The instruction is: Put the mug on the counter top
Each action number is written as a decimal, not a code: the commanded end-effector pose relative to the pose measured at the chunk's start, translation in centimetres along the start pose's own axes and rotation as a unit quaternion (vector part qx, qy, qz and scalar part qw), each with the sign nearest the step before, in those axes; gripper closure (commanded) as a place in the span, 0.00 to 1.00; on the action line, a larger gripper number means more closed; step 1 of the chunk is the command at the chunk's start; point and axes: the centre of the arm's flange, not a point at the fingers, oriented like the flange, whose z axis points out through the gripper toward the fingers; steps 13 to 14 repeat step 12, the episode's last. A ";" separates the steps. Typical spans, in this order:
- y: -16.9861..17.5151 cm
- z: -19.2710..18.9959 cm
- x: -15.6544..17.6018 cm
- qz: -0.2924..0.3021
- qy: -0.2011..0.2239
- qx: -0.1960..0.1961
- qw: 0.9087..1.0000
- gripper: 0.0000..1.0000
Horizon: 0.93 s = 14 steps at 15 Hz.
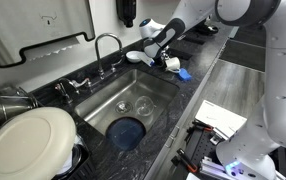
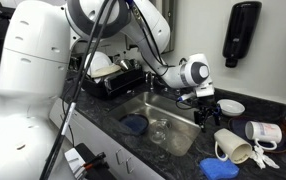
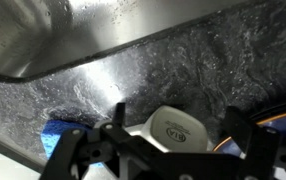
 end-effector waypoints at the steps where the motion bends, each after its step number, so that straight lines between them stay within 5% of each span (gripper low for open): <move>1: 0.1 -0.4 -0.3 -0.037 -0.084 0.028 0.995 0.00; 7: -0.1 -3.0 0.4 -0.110 -0.211 0.048 0.970 0.00; 12: 1.3 -5.4 2.2 -0.186 -0.312 0.041 0.931 0.00; 14: 1.3 -5.4 2.2 -0.186 -0.312 0.041 0.931 0.00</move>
